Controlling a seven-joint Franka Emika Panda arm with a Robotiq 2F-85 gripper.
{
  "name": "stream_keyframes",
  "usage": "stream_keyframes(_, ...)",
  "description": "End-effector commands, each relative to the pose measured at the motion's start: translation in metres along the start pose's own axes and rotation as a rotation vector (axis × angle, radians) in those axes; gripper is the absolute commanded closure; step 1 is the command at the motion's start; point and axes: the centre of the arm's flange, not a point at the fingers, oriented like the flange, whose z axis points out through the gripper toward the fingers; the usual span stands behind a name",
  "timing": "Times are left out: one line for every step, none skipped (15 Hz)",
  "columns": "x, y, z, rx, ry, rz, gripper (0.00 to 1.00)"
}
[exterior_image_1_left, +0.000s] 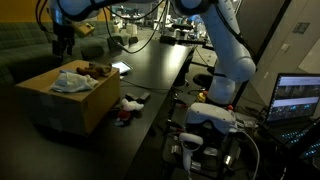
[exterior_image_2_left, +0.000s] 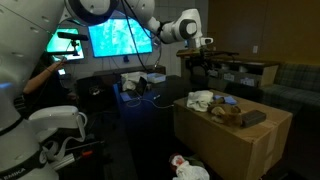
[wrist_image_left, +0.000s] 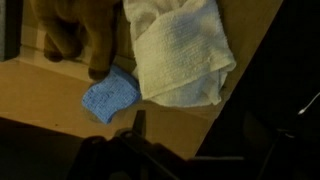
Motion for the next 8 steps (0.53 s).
stream_keyframes(-0.056, -0.012, 0.017, 0.023, -0.043, -0.037, 0.00)
stream_keyframes(-0.061, -0.015, 0.026, 0.015, -0.052, -0.041, 0.00)
stream_keyframes(-0.064, -0.019, 0.040, -0.006, -0.050, -0.028, 0.00)
stream_keyframes(-0.065, -0.023, 0.053, -0.021, -0.042, -0.018, 0.00)
stream_keyframes(-0.065, -0.025, 0.063, -0.036, -0.030, -0.010, 0.00)
stream_keyframes(-0.069, -0.027, 0.072, -0.048, -0.017, -0.008, 0.00)
stream_keyframes(-0.068, -0.029, 0.079, -0.058, 0.000, 0.006, 0.00)
stream_keyframes(-0.070, -0.031, 0.086, -0.058, 0.014, 0.014, 0.00)
